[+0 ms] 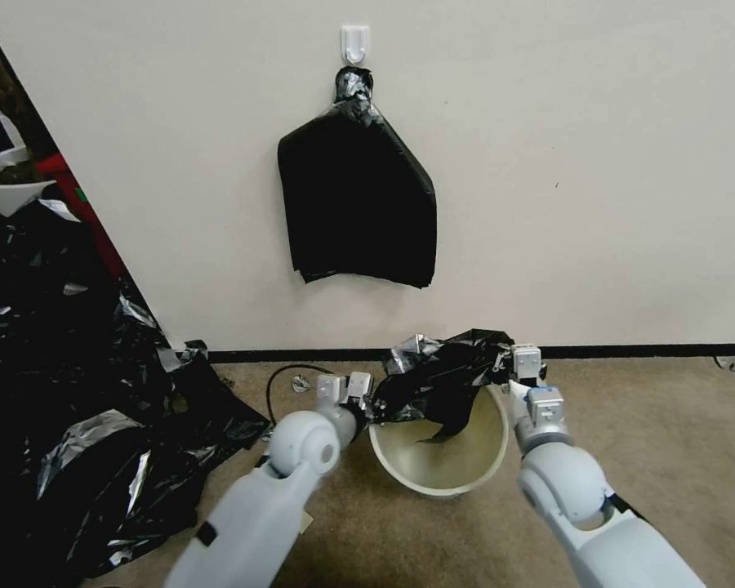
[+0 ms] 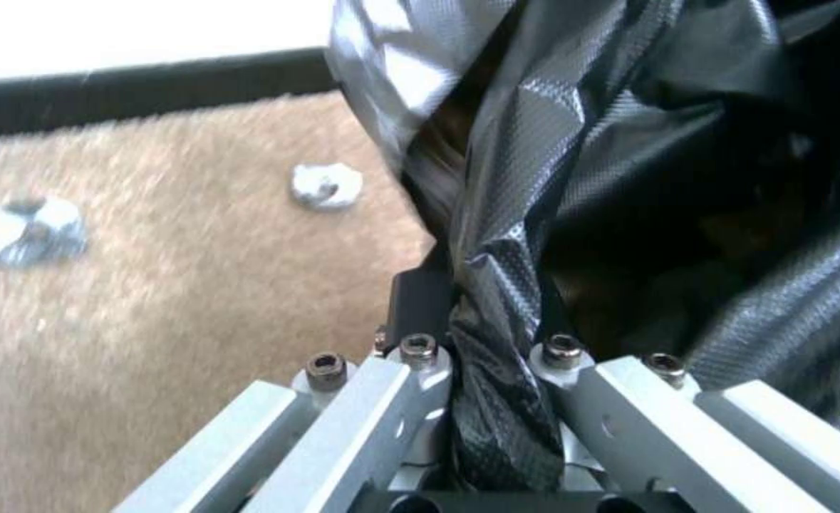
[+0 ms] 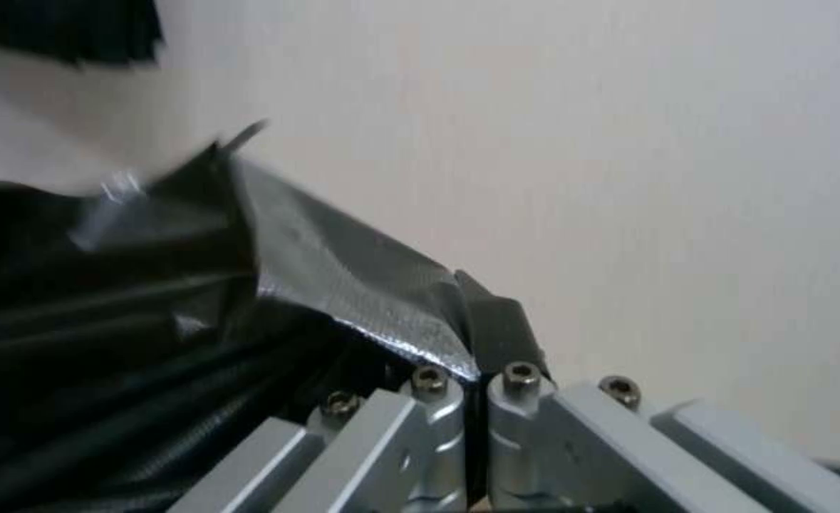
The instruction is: Place a trash bag onto the trash bin.
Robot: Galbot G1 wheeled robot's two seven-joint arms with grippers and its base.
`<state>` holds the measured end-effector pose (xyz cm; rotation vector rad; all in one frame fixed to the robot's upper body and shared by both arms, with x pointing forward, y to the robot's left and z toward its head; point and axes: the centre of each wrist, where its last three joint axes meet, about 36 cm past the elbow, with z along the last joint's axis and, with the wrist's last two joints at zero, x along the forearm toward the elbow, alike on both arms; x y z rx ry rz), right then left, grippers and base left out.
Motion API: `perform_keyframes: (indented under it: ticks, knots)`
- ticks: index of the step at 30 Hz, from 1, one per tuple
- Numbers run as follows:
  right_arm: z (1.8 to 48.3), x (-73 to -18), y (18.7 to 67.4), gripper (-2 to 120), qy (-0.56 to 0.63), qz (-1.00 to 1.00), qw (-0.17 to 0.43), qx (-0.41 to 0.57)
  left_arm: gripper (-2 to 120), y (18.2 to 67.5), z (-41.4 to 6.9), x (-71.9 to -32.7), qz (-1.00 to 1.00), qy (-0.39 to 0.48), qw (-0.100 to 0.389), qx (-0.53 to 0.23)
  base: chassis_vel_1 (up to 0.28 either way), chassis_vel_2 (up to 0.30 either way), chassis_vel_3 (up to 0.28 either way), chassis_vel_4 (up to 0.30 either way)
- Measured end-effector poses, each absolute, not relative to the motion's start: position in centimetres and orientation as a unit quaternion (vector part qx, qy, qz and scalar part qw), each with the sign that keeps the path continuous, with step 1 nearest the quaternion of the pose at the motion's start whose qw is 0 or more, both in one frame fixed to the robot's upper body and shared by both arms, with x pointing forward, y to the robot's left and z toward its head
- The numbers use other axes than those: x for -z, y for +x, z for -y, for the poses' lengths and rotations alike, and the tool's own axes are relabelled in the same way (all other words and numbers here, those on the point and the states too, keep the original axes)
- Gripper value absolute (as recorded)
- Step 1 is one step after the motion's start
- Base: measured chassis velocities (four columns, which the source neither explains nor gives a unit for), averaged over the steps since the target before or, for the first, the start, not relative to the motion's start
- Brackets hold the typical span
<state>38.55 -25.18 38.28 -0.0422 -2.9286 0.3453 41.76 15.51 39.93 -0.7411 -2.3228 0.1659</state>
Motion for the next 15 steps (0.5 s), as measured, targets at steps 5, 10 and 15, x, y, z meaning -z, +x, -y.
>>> perform_keyframes:
  ticks: [5,10,15]
  knots:
    - [26.3,-38.7,38.3,0,-0.016,0.982,0.169,-0.079,4,41.6,-17.5,-41.9,0.902,-0.295,0.310,-0.055,0.000,0.000,0.000,0.000]
    - [25.0,-39.6,34.2,0,0.014,0.964,0.265,-0.001,4,42.2,-19.0,-43.0,0.932,-0.262,0.240,-0.077,0.000,0.000,0.000,0.000]
    - [20.7,-41.8,29.4,0,0.083,0.942,0.318,0.071,4,42.7,-18.6,-43.3,0.943,-0.251,0.195,-0.102,0.000,0.000,0.000,0.000]
